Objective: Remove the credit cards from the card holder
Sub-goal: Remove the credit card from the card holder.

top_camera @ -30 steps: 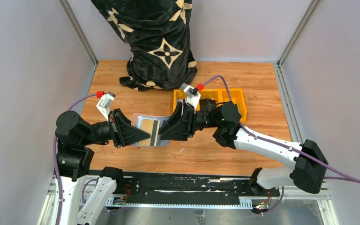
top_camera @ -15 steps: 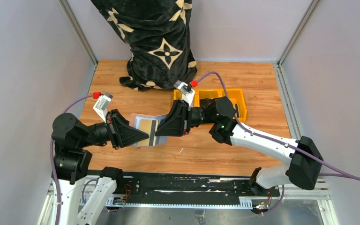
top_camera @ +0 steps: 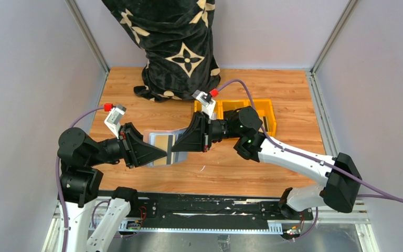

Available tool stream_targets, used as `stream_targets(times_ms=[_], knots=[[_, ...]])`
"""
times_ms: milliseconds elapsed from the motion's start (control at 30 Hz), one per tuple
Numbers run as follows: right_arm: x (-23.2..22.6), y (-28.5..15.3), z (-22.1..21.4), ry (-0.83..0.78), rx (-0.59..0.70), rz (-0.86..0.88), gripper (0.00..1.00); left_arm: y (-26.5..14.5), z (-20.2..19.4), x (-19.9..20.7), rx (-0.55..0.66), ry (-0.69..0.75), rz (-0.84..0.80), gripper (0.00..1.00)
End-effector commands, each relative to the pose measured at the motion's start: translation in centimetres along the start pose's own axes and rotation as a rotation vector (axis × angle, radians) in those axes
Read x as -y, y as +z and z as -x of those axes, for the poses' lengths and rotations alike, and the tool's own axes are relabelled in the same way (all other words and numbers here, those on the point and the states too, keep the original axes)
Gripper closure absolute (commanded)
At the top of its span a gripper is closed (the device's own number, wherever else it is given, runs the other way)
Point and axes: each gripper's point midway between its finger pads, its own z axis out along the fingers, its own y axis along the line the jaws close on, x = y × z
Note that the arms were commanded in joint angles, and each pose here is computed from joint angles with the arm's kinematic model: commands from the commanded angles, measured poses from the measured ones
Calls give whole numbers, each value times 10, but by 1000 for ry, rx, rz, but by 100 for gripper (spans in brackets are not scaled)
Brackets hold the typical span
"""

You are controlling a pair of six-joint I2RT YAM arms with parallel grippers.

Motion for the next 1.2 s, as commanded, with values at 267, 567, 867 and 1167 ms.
stream_targets(times_ms=[267,567,867,1167], knots=[[3,-22,-2,-26,76,-20,100,-2,4,21,-19,9,-76,81],[-11,-27,-3,-56,62,6,100,-2,4,21,-20,15,-76,87],[-9,-27,-1,-73,53,-29,100,-2,4,19,-17,20,-67,86],[-1,-15,-11,-95,83,-96,91,0,8,15,-1,26,-47,87]])
